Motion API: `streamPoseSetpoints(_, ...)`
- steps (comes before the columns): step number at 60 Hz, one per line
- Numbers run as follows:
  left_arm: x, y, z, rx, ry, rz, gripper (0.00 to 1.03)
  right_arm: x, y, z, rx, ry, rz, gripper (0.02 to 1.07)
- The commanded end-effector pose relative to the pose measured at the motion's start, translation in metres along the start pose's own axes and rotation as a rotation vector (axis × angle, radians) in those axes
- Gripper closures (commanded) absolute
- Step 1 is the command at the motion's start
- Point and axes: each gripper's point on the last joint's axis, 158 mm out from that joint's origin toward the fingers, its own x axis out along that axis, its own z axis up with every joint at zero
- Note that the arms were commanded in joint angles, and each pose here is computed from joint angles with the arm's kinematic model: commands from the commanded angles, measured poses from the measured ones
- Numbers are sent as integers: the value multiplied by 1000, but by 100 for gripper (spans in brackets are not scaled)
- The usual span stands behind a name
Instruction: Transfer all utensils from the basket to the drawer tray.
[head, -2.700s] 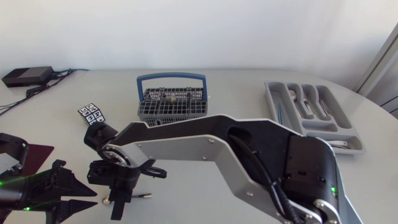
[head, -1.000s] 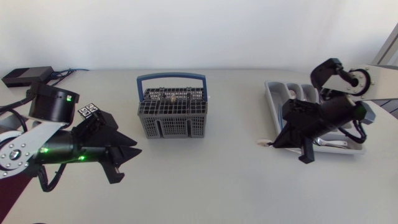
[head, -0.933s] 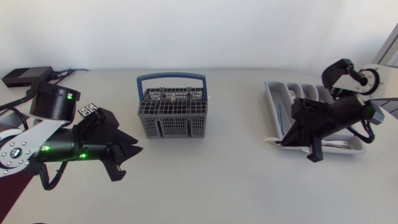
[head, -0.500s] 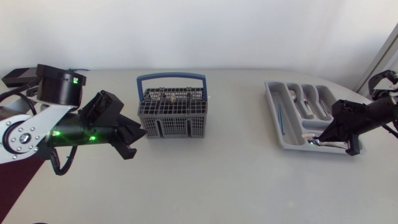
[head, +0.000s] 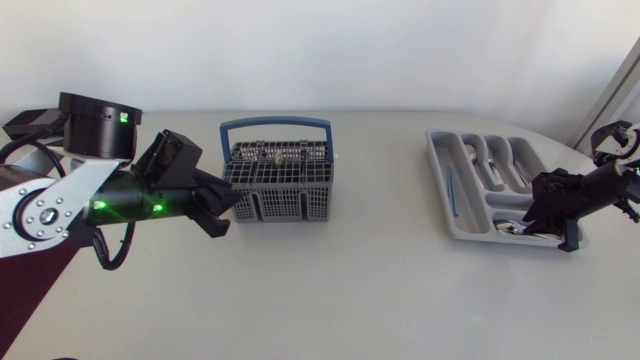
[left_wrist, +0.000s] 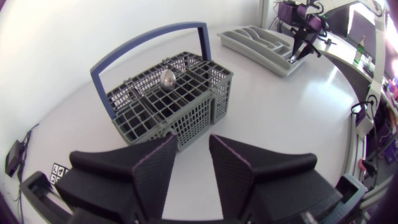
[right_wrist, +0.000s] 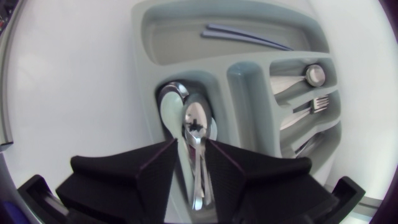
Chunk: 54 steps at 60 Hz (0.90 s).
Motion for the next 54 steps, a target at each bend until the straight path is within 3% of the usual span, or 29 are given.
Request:
streamPoseSetpoints(1, 1, 7, 11, -26, -24, 17, 63, -12, 8, 16, -17, 2, -9, 31)
streamPoseSetpoints(7, -2, 11, 14, -30, -36, 28, 63, -34, 4, 42, -10, -2, -67, 22)
streamPoseSetpoints(12, -3, 17, 16, -36, -46, 43, 62, -58, 2, 86, 28, -44, -118, 21)
streamPoseSetpoints(25, -6, 34, 21, -62, -77, 83, 60, -92, 34, 226, 112, -202, -104, 21)
streamPoseSetpoints(40, 5, 45, 15, -73, -76, 96, 58, -83, 87, 362, 251, -310, 11, 21)
streamPoseSetpoints(54, 19, 53, 11, -93, -93, 61, 56, -66, 110, 439, 391, -364, 102, 22)
